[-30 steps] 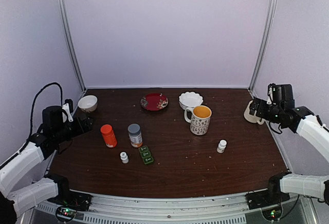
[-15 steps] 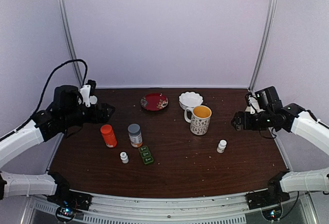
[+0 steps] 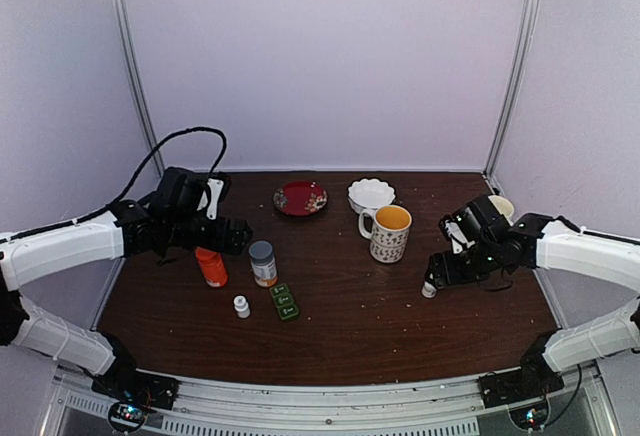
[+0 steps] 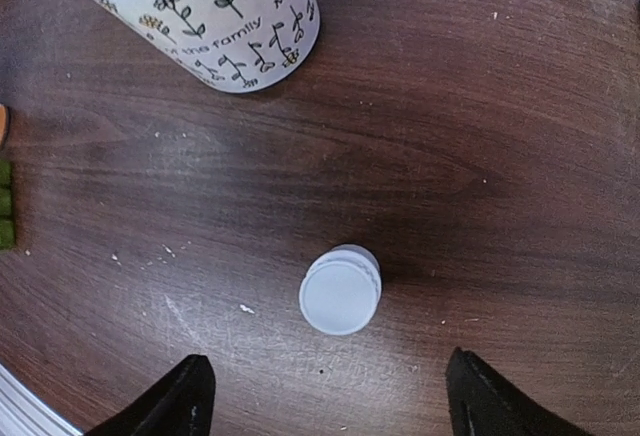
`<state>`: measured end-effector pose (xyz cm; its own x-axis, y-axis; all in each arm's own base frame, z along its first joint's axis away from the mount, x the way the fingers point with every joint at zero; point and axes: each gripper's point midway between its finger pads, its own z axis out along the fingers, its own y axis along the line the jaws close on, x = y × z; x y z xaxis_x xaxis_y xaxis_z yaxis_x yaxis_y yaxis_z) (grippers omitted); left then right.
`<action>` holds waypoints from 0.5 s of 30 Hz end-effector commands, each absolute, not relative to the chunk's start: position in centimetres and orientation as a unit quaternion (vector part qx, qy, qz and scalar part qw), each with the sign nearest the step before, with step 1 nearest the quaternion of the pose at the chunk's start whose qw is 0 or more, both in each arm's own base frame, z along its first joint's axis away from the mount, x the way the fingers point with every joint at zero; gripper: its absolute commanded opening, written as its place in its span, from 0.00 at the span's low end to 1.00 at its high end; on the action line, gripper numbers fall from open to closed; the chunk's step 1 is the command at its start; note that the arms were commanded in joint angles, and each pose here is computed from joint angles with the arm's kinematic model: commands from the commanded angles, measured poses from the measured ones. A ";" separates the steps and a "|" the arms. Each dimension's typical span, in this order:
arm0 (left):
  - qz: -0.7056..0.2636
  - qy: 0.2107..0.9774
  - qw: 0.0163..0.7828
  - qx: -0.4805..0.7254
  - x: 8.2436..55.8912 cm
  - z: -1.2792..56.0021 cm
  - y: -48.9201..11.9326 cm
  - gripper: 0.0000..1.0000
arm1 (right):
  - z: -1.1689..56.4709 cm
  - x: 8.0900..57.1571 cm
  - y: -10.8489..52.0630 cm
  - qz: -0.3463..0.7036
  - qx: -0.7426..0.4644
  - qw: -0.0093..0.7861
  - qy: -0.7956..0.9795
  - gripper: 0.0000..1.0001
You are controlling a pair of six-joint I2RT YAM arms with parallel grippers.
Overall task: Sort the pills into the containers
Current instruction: Move the pill bottle to the center of the board.
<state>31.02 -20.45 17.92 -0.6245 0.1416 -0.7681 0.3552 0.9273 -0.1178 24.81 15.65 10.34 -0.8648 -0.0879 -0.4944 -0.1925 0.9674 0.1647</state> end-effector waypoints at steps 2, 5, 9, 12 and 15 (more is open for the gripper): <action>-0.132 0.880 0.415 0.190 31.3 18.0 -23.5 0.98 | 9.2 25.2 15.9 0.074 -0.082 0.234 0.966 0.75; -0.116 0.879 0.414 0.207 31.2 17.6 -24.2 0.97 | 9.1 25.6 15.7 0.044 -0.090 0.237 0.966 0.75; -0.101 0.879 0.408 0.226 31.2 17.2 -25.1 0.97 | 9.2 25.9 16.2 0.031 -0.099 0.242 0.965 0.76; -0.095 0.883 0.397 0.232 31.4 16.8 -25.6 0.98 | 9.4 26.0 16.5 0.029 -0.102 0.246 0.963 0.77; -0.081 0.893 0.378 0.232 31.8 15.8 -25.7 0.98 | 9.5 26.1 16.6 0.028 -0.104 0.249 0.963 0.78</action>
